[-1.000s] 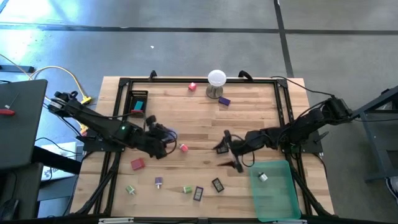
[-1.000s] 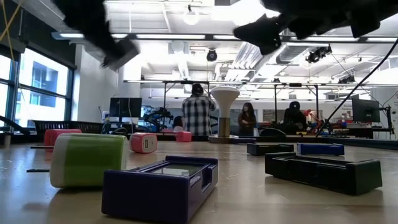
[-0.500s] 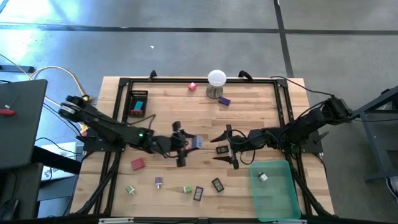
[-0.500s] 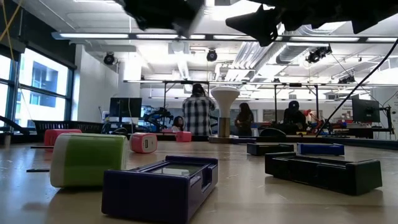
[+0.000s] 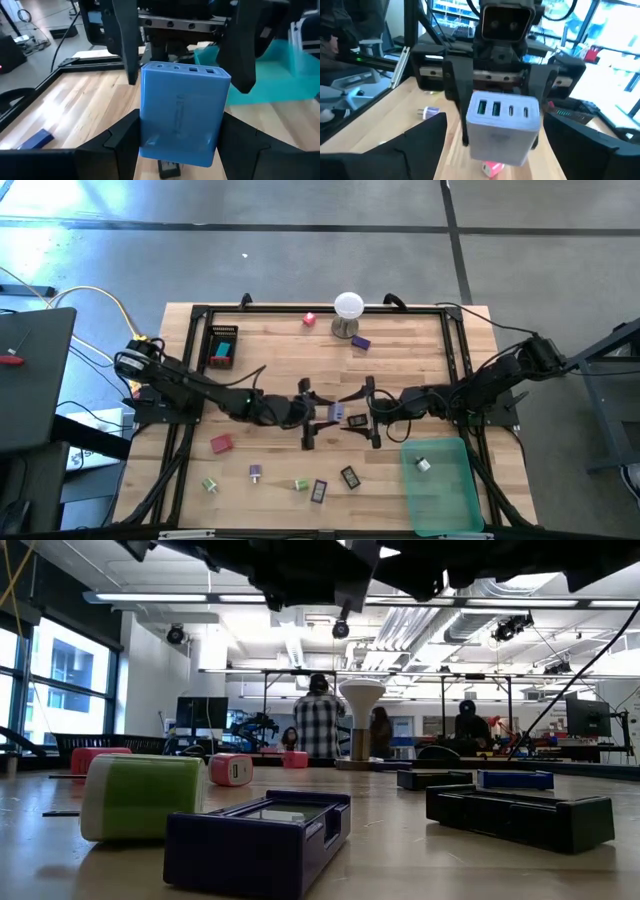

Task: Pick & Place Office items
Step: Put the purple charger adapter into the green bin

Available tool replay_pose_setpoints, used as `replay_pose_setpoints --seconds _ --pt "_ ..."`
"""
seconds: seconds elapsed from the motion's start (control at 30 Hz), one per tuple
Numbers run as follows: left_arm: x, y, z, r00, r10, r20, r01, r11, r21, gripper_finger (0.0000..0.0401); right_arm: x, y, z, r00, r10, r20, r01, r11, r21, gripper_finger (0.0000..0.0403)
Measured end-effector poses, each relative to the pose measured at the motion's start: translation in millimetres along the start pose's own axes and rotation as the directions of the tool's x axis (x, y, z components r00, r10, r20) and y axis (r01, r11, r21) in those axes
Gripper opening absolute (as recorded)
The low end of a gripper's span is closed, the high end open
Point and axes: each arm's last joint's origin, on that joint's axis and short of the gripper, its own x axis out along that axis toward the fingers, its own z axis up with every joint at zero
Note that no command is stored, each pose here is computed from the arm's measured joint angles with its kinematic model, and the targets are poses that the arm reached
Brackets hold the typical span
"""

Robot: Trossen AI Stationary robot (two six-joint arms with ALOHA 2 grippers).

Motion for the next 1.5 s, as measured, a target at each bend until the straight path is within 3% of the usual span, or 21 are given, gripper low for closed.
replay_pose_setpoints --seconds 0.27,0.63,0.8,1.1,1.37,1.5 --pt "4 10 2 0.999 -0.021 0.024 0.021 1.000 -0.014 0.0201 0 -1 5 0.999 -0.013 0.047 0.015 0.999 -0.039 0.0320" --pt "6 15 8 0.997 -0.023 0.078 0.022 1.000 0.019 0.0201 3 -16 3 0.998 -0.035 0.046 0.035 0.999 0.016 0.0319" --pt "6 17 8 0.997 -0.019 0.075 0.018 1.000 0.019 0.0201 3 -17 4 0.997 -0.042 0.061 0.042 0.999 0.011 0.0292" --pt "7 19 7 0.997 -0.002 0.074 0.000 1.000 0.018 0.0201 3 -17 4 0.998 -0.022 0.064 0.023 1.000 -0.011 0.0201" --pt "7 19 7 0.997 -0.003 0.074 0.002 1.000 0.016 0.0201 3 -17 4 0.998 -0.012 0.064 0.013 1.000 -0.005 0.0199" --pt "7 19 7 0.997 -0.016 0.073 0.015 1.000 0.013 0.0255 3 -16 3 0.999 0.009 0.053 -0.009 1.000 -0.012 0.0199"
